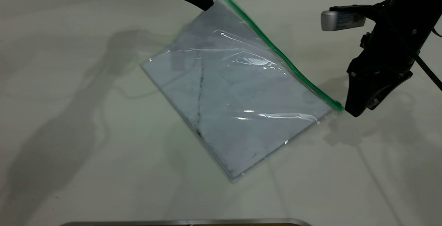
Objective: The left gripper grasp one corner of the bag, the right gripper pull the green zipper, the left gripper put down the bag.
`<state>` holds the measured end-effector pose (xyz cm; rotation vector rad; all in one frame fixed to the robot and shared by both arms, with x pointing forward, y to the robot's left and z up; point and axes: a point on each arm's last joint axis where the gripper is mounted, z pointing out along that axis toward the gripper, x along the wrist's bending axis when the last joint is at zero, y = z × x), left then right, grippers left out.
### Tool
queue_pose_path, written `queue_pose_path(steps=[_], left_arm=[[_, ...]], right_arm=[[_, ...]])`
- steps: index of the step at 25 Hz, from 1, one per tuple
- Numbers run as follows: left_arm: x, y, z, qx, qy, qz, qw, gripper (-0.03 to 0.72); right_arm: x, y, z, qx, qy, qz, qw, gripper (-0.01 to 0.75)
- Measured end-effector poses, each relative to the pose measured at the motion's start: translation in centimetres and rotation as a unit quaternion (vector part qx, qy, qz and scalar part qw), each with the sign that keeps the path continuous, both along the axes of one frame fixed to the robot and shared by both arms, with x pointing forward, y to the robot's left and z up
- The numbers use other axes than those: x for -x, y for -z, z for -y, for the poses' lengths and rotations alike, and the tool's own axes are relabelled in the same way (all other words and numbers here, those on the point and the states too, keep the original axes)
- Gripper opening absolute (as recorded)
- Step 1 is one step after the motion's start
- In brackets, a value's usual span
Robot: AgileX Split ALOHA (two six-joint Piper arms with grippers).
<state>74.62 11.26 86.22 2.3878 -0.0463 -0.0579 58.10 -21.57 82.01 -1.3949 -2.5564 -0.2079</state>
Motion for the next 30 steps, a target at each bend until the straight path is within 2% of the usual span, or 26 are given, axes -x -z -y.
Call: queue_pose_path(steps=[4, 6, 11, 17, 21, 26, 30], left_arm=[[-0.3, -0.3, -0.1, -0.007, -0.038, -0.011, 0.999, 0.595], [-0.9, -1.0, -0.2, -0.011, -0.087, -0.005, 0.996, 0.630], [-1.4, -6.1, -0.8, -0.031, -0.196, -0.017, 0.980, 0.633], [-0.1, -13.8, -2.9, -0.103, -0.281, -0.002, 0.954, 0.610], [1.4, -19.6, -4.2, -0.118, -0.349, 0.021, 0.929, 0.603], [4.3, -27.7, -5.9, -0.078, -0.458, 0.047, 0.884, 0.589], [7.0, -32.7, -7.3, -0.054, -0.508, 0.085, 0.855, 0.589]], right_arm=[[-0.3, 0.0, 0.0, 0.002, 0.003, 0.013, 1.000, 0.550], [-0.9, -0.4, -0.1, 0.000, 0.004, 0.024, 1.000, 0.553], [-3.9, -4.3, -0.7, -0.015, 0.021, 0.074, 0.997, 0.553], [-5.8, -13.2, -1.2, -0.042, 0.039, 0.171, 0.984, 0.553], [-4.2, -20.9, -0.9, -0.061, 0.040, 0.255, 0.964, 0.553], [1.3, -31.2, 0.1, -0.091, 0.044, 0.366, 0.925, 0.553], [6.5, -36.9, 1.0, -0.109, 0.052, 0.426, 0.897, 0.554]])
